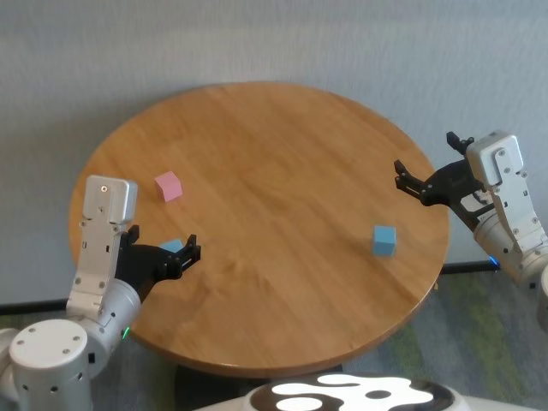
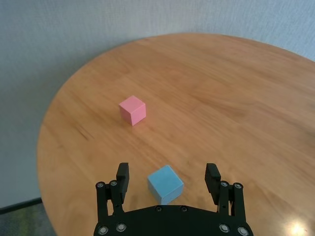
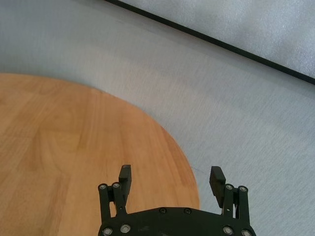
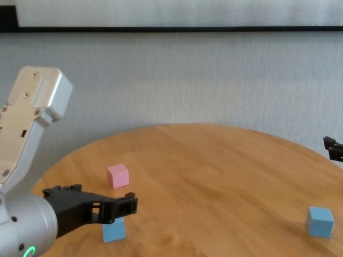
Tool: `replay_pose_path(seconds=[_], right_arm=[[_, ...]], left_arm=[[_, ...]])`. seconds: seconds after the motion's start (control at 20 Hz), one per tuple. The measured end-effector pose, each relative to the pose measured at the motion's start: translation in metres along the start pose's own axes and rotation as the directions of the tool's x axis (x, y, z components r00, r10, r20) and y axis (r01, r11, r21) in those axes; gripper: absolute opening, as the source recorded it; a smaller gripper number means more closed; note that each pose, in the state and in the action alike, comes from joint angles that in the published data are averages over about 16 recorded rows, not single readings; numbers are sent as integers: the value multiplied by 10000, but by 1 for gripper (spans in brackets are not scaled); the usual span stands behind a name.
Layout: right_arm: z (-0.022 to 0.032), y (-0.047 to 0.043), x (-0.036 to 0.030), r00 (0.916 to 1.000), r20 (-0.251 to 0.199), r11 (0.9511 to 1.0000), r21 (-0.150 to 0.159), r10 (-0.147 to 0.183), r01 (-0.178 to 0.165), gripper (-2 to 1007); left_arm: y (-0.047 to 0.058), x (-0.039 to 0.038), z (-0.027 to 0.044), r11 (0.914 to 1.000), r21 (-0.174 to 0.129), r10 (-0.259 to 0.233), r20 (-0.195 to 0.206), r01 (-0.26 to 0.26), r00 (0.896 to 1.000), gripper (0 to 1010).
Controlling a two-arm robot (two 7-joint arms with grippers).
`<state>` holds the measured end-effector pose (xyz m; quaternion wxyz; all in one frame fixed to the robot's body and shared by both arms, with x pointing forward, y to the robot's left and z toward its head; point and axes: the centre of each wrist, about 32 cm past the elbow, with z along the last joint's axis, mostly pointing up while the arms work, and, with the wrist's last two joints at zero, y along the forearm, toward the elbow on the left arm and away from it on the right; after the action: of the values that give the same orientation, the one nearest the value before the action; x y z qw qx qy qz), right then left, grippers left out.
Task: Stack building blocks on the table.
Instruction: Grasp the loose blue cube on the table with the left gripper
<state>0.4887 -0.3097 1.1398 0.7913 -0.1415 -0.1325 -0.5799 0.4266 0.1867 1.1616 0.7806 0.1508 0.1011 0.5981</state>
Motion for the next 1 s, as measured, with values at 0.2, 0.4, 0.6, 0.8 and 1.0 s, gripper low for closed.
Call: replay_pose_path(seconds=[0.2, 0.4, 0.6, 0.8, 1.0], right_arm=[[0, 0, 0, 10000, 0, 10000, 0, 0, 0, 1005], [0, 0, 0, 10000, 0, 10000, 0, 0, 0, 1005], [0, 0, 0, 10000, 0, 10000, 0, 0, 0, 1005], [0, 0, 0, 10000, 0, 10000, 0, 0, 0, 1005], [0, 0, 0, 10000, 0, 10000, 0, 0, 0, 1005]], left_arm=[[-29, -40, -8, 9999, 90, 137, 86, -138, 9999, 1003], [-67, -69, -3, 9996, 159, 228, 256, -232, 9994, 1003], [-107, -100, -3, 9989, 252, 384, 431, -395, 9983, 1003], [-155, -124, -15, 9981, 310, 512, 515, -529, 9974, 1003], [-200, -140, -34, 9980, 351, 516, 449, -532, 9977, 1003]])
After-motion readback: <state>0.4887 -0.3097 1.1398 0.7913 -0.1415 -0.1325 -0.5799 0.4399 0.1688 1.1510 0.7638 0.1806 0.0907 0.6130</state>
